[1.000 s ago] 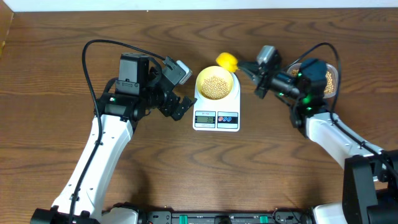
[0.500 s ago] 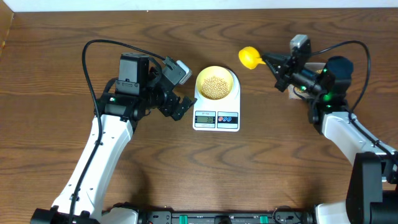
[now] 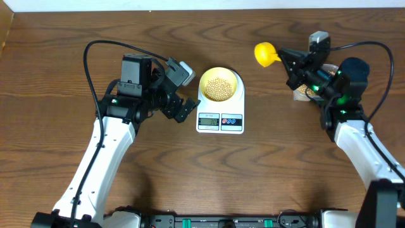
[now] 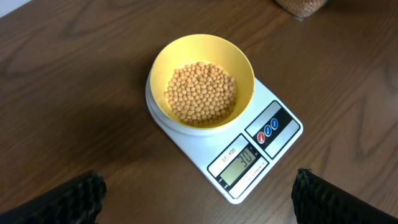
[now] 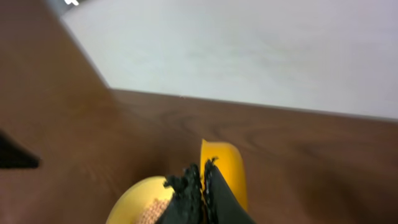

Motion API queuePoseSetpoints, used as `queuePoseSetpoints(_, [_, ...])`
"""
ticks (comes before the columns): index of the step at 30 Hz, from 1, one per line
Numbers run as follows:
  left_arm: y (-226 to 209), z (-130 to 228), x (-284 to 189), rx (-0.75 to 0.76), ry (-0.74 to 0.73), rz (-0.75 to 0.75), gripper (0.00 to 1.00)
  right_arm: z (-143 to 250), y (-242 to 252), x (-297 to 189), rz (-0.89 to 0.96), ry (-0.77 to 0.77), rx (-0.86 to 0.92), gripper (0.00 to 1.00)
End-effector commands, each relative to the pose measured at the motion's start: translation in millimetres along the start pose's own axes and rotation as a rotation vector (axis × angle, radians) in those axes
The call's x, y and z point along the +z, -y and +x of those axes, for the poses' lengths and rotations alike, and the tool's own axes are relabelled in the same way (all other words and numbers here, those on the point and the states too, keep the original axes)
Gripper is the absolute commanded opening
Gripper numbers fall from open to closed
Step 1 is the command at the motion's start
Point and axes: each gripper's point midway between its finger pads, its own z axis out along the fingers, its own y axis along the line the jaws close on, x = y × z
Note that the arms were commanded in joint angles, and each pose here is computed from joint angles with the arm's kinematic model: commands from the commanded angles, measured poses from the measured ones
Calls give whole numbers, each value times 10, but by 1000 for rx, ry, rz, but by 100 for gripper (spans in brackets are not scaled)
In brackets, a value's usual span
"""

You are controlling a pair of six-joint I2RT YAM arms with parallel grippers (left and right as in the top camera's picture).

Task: Scoop item into bowl and weigh 50g on scale
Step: 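Carry the empty scoop right back to the soybean tub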

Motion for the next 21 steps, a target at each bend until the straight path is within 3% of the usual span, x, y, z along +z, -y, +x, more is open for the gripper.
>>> queuePoseSetpoints(1, [29, -5, -21, -4, 10, 10, 97, -113, 231, -150, 190, 19, 1, 1])
queuePoseSetpoints(21, [29, -3, -20, -4, 10, 10, 97, -36, 864, -1066, 836, -165, -207, 1])
